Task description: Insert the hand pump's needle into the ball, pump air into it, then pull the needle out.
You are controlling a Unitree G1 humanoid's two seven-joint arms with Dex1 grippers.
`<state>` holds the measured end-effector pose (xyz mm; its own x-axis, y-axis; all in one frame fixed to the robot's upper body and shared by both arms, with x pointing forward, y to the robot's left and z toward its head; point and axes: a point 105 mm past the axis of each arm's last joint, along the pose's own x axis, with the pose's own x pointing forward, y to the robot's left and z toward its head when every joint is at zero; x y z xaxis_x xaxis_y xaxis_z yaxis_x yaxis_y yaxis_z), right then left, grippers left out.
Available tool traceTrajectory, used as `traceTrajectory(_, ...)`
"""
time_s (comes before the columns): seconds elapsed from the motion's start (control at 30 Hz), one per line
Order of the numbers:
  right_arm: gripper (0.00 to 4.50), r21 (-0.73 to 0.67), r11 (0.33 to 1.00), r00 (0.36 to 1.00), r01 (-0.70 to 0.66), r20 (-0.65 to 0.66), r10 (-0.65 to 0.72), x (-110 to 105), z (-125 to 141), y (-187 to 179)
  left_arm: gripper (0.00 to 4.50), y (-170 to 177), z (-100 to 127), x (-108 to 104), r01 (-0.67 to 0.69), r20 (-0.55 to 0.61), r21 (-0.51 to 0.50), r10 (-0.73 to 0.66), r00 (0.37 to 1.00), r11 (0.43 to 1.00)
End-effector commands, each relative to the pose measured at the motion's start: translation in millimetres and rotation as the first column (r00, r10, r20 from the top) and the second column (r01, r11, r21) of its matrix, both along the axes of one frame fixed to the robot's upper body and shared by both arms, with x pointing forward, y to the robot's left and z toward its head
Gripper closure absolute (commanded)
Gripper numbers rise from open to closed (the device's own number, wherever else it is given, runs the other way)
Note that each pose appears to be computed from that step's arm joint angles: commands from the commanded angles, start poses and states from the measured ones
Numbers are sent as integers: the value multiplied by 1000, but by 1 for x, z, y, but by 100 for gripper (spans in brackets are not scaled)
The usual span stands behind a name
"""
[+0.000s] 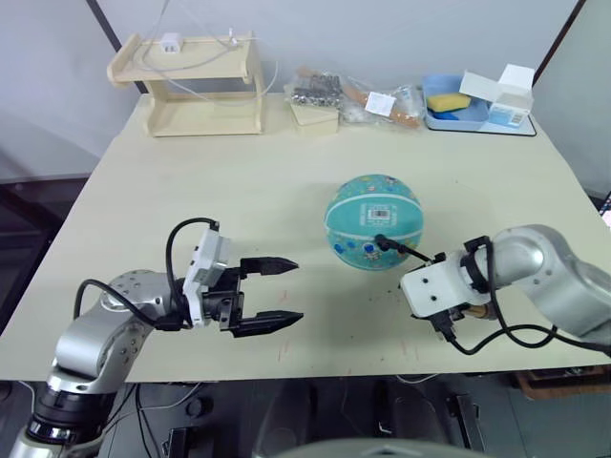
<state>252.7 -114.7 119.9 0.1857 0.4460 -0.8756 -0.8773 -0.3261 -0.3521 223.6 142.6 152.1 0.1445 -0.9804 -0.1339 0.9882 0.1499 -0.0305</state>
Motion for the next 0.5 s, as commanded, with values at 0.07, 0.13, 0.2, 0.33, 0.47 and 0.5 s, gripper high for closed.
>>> traceTrajectory(0.07,258,-69,996,997,50,-62,-54,8,-38,-13,0,-11,10,-5,26,53,9,-27,998,1000)
traceTrajectory(0.13,258,-45,997,996,55,-73,-59,10,-43,-11,0,-16,16,-5,28,61,7,-28,998,1000)
traceTrajectory(0.2,160,-11,998,994,64,-91,-65,10,-44,-9,0,-18,23,-5,27,68,4,-27,997,1000)
traceTrajectory(0.33,3,118,989,995,92,-60,-86,9,-29,-4,0,-18,38,-8,29,75,1,-29,997,1000)
traceTrajectory(0.47,3,313,940,988,136,-113,-105,-8,-7,10,0,-10,46,-10,26,73,5,-27,997,1000)
traceTrajectory(0.5,3,349,927,988,139,-116,-105,-14,-1,11,0,-10,48,-8,26,77,8,-27,997,1000)
